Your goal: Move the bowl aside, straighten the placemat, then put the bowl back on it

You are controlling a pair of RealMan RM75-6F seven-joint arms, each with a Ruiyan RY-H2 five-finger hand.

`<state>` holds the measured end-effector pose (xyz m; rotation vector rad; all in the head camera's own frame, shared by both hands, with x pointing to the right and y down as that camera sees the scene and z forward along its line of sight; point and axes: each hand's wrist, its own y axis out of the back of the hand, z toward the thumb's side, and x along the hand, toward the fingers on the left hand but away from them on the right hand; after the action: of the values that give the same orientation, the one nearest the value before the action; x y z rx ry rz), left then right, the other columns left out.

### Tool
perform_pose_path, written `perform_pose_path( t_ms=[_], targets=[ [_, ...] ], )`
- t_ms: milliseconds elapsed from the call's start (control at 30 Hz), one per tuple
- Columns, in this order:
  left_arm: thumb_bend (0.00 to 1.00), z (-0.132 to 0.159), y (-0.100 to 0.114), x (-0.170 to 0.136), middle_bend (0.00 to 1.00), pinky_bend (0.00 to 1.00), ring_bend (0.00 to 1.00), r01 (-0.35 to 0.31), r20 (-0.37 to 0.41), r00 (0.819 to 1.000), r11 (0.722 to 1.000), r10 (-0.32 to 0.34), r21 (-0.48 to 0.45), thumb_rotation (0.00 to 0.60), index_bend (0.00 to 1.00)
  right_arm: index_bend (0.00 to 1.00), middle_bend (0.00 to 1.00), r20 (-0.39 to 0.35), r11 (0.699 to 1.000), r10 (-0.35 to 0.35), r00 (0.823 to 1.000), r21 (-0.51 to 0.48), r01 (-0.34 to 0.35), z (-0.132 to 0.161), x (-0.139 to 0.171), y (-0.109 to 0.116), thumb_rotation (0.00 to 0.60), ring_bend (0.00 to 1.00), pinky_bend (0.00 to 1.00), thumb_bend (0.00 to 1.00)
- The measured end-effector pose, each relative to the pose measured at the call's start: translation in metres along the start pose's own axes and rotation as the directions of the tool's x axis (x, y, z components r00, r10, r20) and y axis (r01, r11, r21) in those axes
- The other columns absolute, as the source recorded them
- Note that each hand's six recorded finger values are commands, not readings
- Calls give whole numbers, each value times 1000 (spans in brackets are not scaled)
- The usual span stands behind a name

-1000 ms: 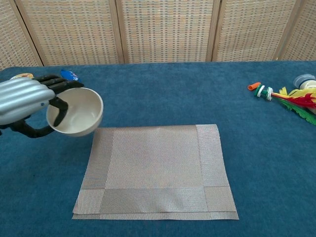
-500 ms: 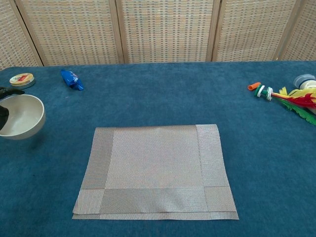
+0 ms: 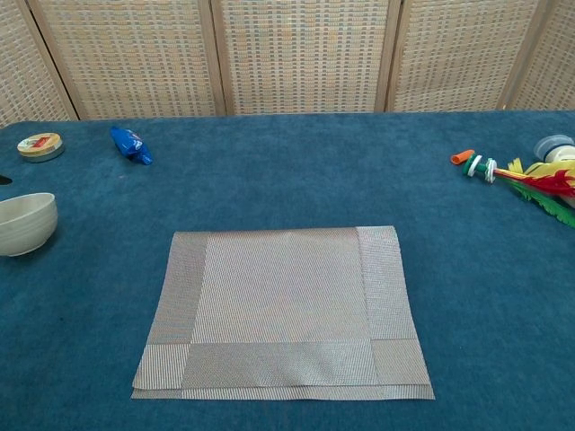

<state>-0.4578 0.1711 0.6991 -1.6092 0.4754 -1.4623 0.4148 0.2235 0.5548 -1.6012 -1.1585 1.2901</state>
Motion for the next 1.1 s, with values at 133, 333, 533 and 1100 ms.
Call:
perform_pose_path(
  t_ms=[133, 333, 533, 1100],
  targets=[
    [375, -5, 3, -4, 0, 0, 0, -4, -3, 1000, 1000, 4, -8, 600, 320, 174, 0, -1, 1000, 0, 1000, -1, 0, 0, 0, 0, 600, 0, 106, 156],
    [373, -14, 16, -12, 0, 0, 0, -41, -5, 999, 999, 41, -8, 600, 300, 174, 0, -1, 1000, 0, 1000, -2, 0, 0, 0, 0, 600, 0, 106, 155],
    [314, -21, 42, -22, 0, 0, 0, -124, -11, 992, 992, 124, -36, 600, 228, 174, 0, -5, 1000, 0, 1000, 2, 0, 2, 0, 0, 600, 0, 106, 155],
    [223, 115, 70, -37, 0, 0, 0, -210, 231, 938, 955, 256, -207, 600, 359, 174, 0, 3, 1000, -18, 1000, -16, 18, -1, 1, 7, 600, 0, 106, 154]
  ],
)
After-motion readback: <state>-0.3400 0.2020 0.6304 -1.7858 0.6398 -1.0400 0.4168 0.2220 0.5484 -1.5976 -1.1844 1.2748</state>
